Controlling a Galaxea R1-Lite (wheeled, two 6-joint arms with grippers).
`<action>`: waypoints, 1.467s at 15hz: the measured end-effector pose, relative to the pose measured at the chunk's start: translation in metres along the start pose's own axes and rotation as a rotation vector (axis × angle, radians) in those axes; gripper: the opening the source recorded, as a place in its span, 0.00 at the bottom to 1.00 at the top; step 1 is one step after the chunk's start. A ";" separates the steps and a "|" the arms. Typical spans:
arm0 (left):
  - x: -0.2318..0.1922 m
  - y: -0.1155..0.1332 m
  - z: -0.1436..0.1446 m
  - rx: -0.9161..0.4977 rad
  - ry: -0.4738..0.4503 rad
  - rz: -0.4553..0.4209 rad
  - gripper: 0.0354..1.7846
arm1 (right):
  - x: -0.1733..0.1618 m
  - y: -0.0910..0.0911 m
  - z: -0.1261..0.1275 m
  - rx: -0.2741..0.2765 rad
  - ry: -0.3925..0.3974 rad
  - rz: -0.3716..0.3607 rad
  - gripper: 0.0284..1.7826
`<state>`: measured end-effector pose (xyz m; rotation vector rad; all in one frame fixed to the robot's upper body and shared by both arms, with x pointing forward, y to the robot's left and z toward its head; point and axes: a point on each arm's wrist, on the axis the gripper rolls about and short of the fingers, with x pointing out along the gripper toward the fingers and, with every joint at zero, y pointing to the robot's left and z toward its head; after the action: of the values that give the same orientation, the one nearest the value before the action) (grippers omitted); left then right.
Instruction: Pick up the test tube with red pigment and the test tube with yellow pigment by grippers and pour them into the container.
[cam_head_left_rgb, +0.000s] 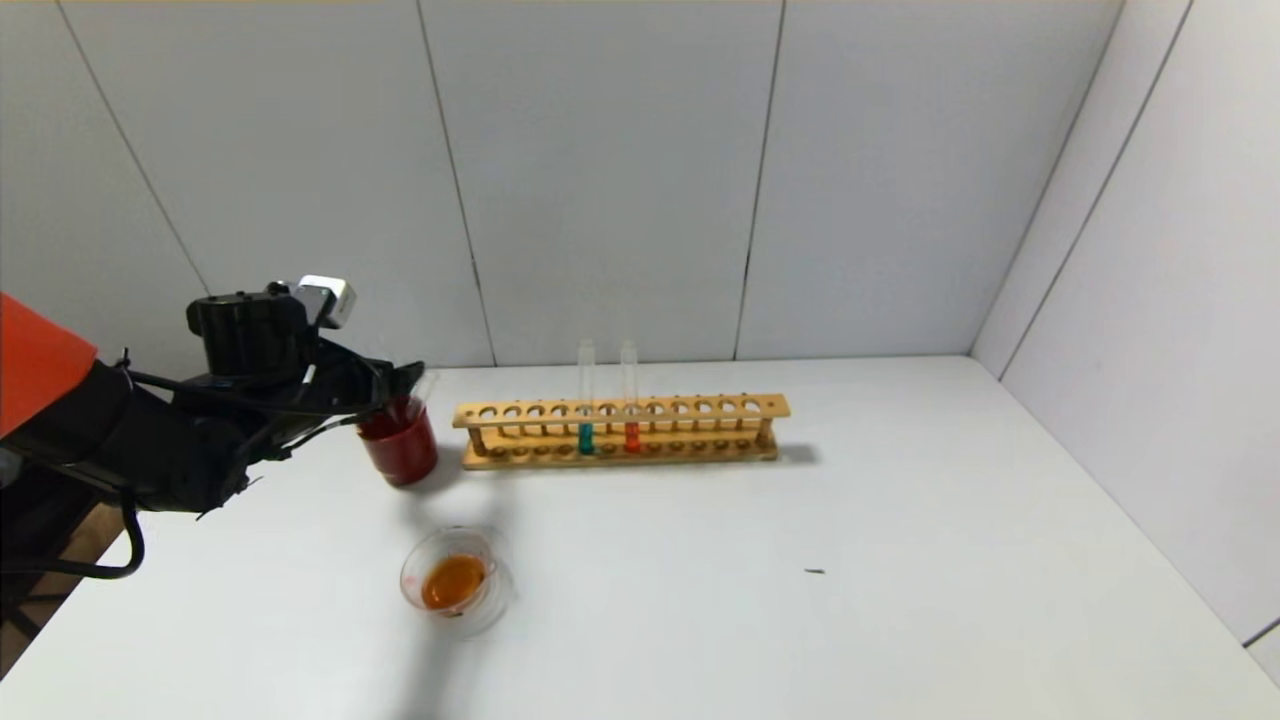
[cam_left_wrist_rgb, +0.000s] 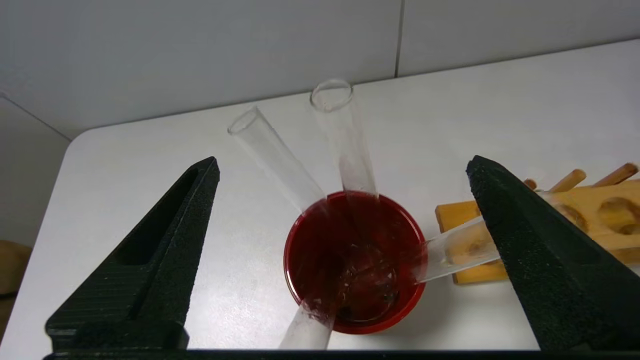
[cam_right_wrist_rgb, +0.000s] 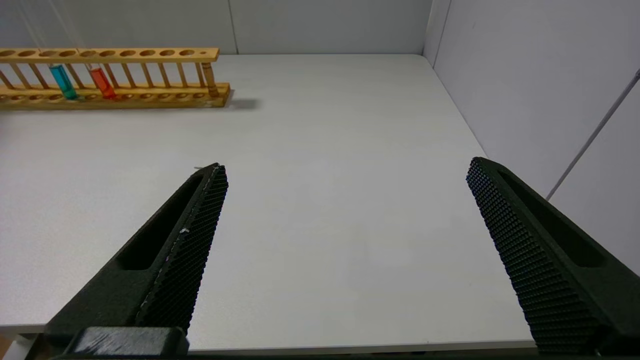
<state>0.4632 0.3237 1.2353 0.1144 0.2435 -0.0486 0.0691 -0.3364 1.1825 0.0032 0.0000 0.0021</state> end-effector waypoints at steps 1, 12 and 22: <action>-0.002 -0.001 0.005 0.003 -0.012 -0.002 0.97 | 0.000 0.000 0.000 0.000 0.000 0.000 0.98; -0.097 0.000 0.103 0.029 -0.141 -0.011 0.97 | 0.000 0.000 0.000 0.000 0.000 0.000 0.98; -0.367 0.001 0.050 0.091 -0.388 0.028 0.97 | 0.000 0.000 0.000 0.000 0.000 0.000 0.98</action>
<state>0.1198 0.3316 1.3728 0.1961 -0.1484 -0.0531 0.0691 -0.3364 1.1825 0.0032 0.0000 0.0026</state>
